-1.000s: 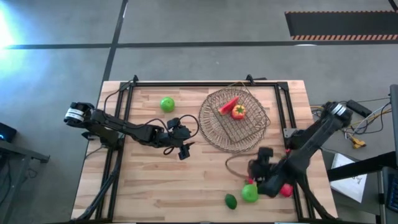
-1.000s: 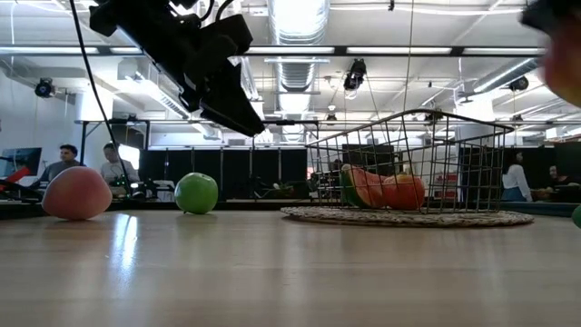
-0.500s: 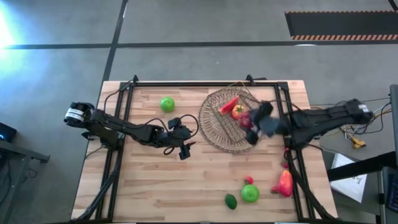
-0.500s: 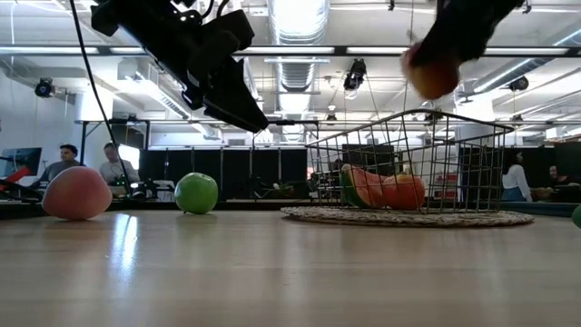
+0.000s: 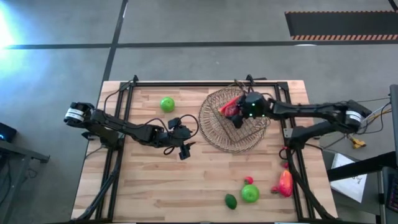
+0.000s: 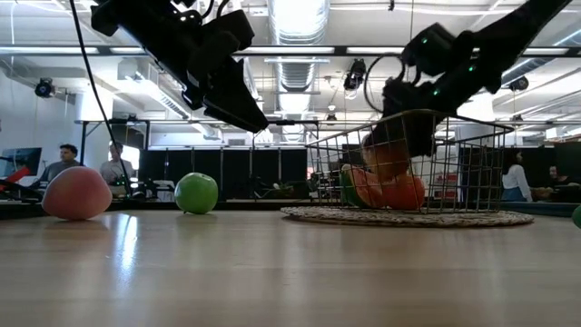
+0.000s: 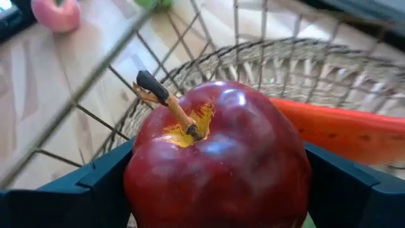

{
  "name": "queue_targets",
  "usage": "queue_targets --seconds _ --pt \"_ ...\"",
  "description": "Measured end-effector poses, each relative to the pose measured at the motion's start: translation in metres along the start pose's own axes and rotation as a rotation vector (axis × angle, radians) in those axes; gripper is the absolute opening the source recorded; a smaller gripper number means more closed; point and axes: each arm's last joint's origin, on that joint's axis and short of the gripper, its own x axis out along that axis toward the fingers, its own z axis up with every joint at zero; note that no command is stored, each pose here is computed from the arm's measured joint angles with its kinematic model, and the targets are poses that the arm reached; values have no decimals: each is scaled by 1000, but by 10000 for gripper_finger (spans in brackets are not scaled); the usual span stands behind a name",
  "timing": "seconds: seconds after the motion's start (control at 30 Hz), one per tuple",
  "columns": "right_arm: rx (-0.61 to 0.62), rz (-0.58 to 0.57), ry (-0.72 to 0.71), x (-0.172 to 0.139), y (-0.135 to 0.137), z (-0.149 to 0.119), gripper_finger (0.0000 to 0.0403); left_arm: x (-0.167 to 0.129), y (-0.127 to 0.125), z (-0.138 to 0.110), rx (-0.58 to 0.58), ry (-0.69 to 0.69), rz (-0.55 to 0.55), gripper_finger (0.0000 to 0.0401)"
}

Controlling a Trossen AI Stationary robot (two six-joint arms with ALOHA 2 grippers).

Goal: Build produce basket
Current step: Put the red apple into the gold mesh basket

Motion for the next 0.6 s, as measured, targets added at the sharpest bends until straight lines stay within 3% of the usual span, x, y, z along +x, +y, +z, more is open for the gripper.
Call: queue_targets --seconds 0.33,0.6 --pt "-66 -11 64 41 -2 9 344 0 0 -1 1 1 0 231" --pt "-86 2 -4 52 -2 14 368 0 0 -1 0 2 0 231"
